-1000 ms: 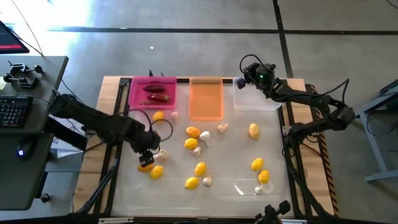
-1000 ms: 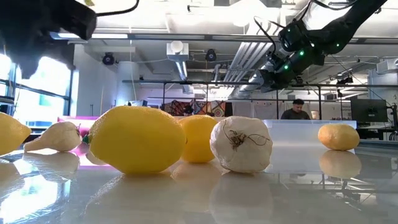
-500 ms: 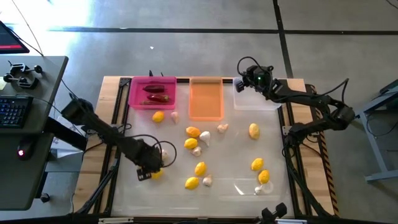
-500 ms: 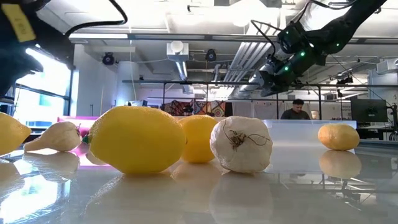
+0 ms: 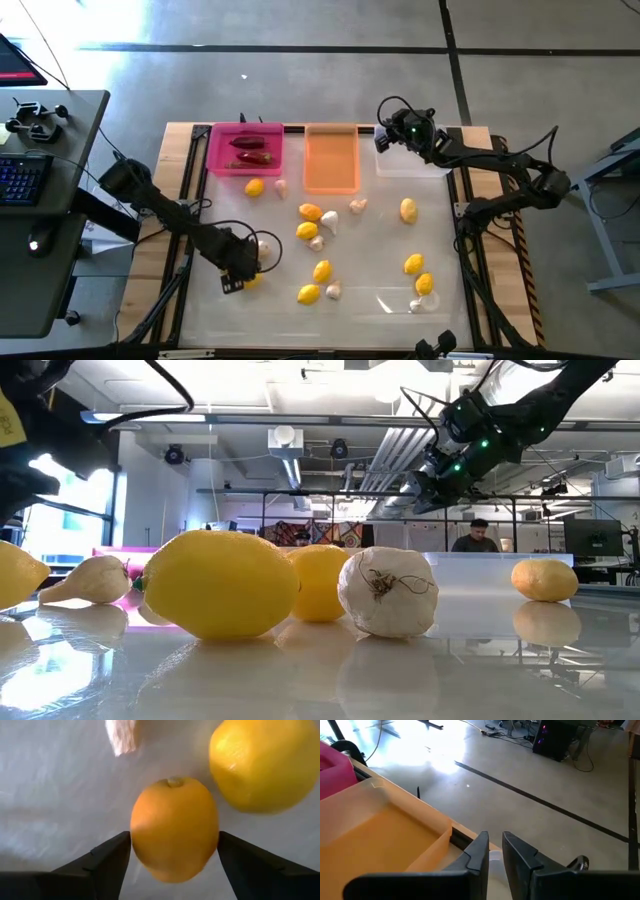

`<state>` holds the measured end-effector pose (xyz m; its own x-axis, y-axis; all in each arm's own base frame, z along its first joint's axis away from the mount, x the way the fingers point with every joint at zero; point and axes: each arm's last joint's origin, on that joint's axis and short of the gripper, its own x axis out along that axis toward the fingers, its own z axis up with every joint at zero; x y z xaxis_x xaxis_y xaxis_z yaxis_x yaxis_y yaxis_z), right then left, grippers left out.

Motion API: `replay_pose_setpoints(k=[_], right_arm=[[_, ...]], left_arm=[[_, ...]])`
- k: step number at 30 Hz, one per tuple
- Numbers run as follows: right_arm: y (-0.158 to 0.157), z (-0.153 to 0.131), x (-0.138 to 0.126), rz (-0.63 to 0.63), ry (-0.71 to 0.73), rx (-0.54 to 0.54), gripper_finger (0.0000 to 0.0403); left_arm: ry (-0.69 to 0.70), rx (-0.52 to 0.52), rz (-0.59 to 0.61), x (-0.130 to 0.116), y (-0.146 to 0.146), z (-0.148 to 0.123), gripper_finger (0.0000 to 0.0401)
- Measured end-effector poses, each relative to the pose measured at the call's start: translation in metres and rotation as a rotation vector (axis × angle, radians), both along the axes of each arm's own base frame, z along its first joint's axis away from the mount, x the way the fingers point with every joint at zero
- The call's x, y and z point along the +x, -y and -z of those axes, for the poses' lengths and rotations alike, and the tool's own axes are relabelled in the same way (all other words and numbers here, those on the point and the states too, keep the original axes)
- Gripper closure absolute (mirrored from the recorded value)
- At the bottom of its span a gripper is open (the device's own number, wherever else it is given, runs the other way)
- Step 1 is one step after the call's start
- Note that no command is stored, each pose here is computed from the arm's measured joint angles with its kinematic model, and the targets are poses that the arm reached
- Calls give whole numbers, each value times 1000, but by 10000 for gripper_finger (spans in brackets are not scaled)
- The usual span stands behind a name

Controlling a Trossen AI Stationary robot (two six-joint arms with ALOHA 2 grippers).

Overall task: Sort produce into baskets
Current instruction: Put the yellow lemon into the transparent bin

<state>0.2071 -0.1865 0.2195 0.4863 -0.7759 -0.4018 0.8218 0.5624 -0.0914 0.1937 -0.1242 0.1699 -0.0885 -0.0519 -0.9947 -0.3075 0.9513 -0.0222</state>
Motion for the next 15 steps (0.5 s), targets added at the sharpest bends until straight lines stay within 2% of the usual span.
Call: replay_pose_setpoints(k=[9, 12, 15], right_arm=[[-3, 0, 2, -11, -3, -2, 359], [-5, 0, 4, -23, -5, -3, 359], [-7, 0, 6, -43, -4, 0, 359]], left_arm=[[-39, 15, 88, -6, -11, -6, 204], [0, 18, 114, -7, -21, -14, 226], [94, 30, 123, -3, -34, -25, 230]])
